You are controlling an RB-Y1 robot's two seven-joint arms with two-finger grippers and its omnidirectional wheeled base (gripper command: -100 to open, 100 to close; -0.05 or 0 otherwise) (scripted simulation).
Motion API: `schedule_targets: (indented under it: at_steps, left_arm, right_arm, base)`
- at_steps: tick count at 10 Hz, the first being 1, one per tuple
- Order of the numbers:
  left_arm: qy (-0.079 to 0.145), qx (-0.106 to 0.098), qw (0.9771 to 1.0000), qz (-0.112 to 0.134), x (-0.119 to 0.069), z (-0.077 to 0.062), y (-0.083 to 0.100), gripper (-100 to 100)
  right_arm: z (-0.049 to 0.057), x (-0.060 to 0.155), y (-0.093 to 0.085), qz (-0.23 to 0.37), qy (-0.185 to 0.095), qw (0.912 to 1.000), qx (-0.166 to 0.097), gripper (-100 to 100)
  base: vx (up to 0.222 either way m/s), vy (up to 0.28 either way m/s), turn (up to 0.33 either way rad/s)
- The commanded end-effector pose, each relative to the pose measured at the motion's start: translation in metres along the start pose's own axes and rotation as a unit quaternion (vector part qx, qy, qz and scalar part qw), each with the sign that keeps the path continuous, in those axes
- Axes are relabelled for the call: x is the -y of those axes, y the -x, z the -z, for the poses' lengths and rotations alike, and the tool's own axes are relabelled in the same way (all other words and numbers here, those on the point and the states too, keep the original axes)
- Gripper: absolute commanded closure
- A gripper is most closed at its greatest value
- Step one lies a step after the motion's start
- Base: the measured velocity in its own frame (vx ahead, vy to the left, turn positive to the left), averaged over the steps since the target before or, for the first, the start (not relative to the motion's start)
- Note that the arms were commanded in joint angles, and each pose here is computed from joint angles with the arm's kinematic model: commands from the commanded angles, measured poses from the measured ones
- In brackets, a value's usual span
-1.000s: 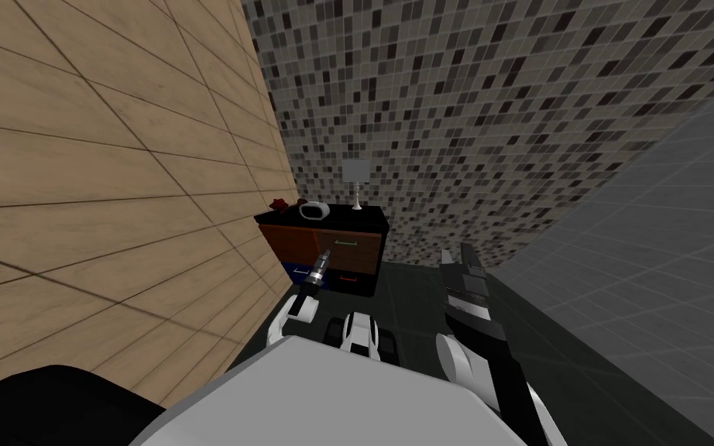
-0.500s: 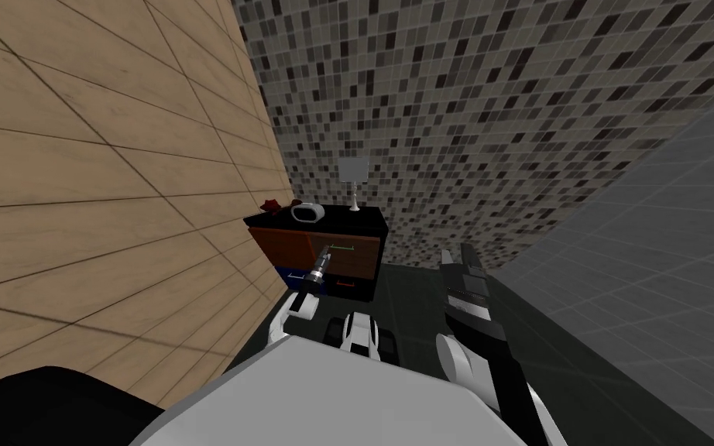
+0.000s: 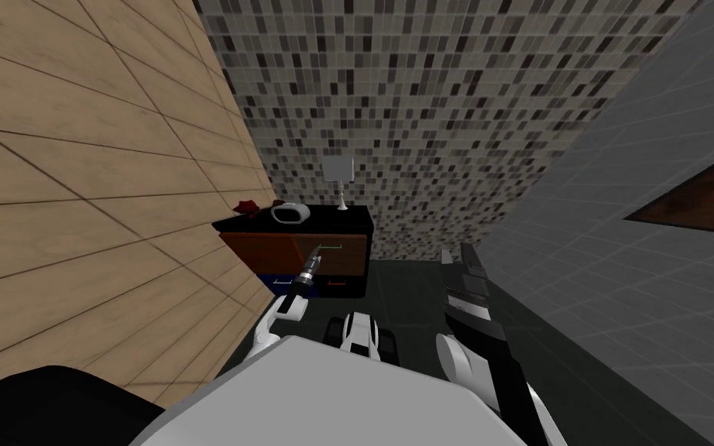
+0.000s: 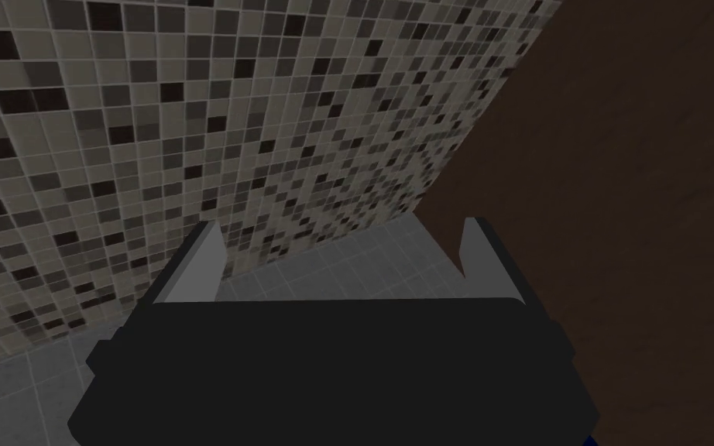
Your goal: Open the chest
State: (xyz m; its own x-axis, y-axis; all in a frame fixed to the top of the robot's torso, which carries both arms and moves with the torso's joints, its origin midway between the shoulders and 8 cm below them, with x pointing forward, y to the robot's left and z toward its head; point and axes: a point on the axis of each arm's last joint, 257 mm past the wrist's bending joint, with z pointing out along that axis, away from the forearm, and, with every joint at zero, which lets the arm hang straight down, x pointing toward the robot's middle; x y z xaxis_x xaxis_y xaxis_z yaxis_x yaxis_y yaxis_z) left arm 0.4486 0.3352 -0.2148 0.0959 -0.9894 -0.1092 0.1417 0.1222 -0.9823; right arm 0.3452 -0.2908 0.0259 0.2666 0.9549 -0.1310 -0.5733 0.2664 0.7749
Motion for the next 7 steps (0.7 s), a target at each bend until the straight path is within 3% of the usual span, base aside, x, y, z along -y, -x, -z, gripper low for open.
schedule_targets:
  at_steps: [1,2,3,4,5,6,7]
  left_arm:
    - [0.009,0.030,0.9995,-0.007,-0.013,0.006,0.050,-100]
    - [0.015,0.031,0.9994,-0.007,-0.019,0.007,0.051,-100]
    - [0.014,0.050,0.9986,-0.010,-0.020,0.012,0.087,-100]
    - [0.021,0.056,0.9981,-0.012,-0.025,0.015,0.094,-100]
    - [0.021,0.073,0.9970,-0.013,-0.026,0.021,0.127,-100]
    - [0.028,0.084,0.9960,-0.016,-0.031,0.025,0.138,-100]
    - [0.032,0.102,0.9941,-0.017,-0.035,0.034,0.172,-100]
  right_arm:
    - [0.000,0.000,0.000,0.000,0.000,1.0000,0.000,0]
    - [0.000,0.000,0.000,0.000,0.000,1.0000,0.000,0]
    - [0.000,0.000,0.000,0.000,0.000,1.0000,0.000,0]
    - [0.000,0.000,0.000,0.000,0.000,1.0000,0.000,0]
    - [0.000,0.000,0.000,0.000,0.000,1.0000,0.000,0]
    - [0.000,0.000,0.000,0.000,0.000,1.0000,0.000,0]
    - [0.000,0.000,0.000,0.000,0.000,1.0000,0.000,0]
  base:
    - [-0.051,-0.077,-0.183]
    - [-0.015,-0.021,0.026]
    - [-0.028,-0.047,-0.266]
    - [-0.037,-0.054,-0.234]
    - [-0.060,-0.092,-0.381]
    - [-0.051,-0.090,-0.216]
    - [-0.052,-0.103,-0.333]
